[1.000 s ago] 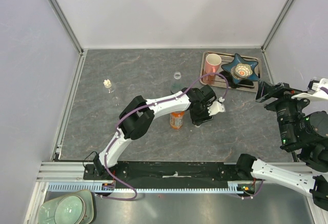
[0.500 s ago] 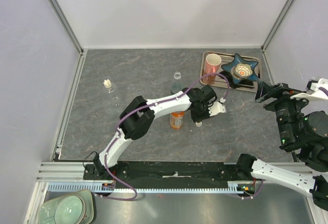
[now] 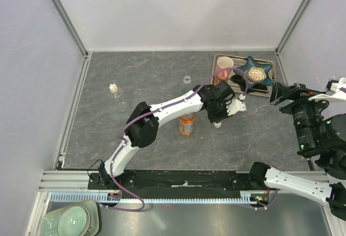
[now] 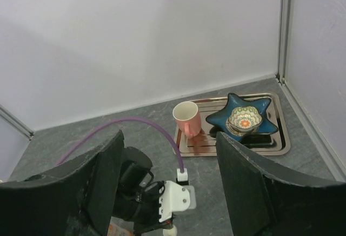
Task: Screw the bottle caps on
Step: Pick up the bottle cap from the center of the board.
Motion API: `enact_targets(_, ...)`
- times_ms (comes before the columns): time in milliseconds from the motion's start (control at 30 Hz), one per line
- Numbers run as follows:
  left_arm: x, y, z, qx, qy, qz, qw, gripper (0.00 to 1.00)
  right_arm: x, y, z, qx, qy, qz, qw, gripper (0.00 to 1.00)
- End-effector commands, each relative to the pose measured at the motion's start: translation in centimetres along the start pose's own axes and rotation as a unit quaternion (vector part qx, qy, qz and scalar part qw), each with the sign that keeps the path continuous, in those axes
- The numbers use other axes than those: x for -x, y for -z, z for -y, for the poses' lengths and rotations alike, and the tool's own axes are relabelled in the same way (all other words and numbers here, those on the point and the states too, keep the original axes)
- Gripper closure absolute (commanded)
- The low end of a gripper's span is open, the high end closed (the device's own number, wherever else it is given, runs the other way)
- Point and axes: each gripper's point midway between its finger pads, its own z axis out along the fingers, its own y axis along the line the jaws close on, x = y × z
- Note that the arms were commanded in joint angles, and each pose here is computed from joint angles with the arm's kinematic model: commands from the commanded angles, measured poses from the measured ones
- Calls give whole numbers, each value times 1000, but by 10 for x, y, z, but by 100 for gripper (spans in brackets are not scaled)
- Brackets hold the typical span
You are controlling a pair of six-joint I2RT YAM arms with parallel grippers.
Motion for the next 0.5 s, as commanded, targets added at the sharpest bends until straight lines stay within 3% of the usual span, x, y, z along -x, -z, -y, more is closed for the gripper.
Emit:
enact_targets(0, 111, 132, 6, 41, -38, 176, 983, 98, 40, 6, -1, 26, -30, 34, 999, 24)
enact_targets(67, 136, 176, 11, 54, -50, 228, 971, 98, 50, 8, -2, 39, -31, 46, 998, 21)
enact_targets(100, 149, 217, 17, 69, -56, 269, 959, 98, 56, 9, -7, 56, -31, 51, 997, 21)
enact_targets(200, 168, 278, 30, 73, -60, 343, 935, 98, 68, 9, -21, 91, -4, 65, 994, 16)
enact_targets(233, 170, 316, 28, 80, -52, 375, 922, 98, 72, 10, -36, 126, 5, 73, 989, 12)
enact_targets(300, 170, 357, 44, 27, -31, 425, 904, 98, 73, 6, -60, 159, 41, 75, 983, 7)
enact_targets(333, 158, 387, 42, 36, -20, 448, 893, 98, 72, 6, -75, 191, 54, 73, 977, 2)
enact_targets(367, 158, 407, 44, 32, -25, 476, 878, 98, 73, 6, -86, 208, 63, 73, 973, 2)
enact_targets(467, 127, 442, 59, 0, 3, 501, 865, 98, 74, 15, -132, 306, 88, 81, 944, 2)
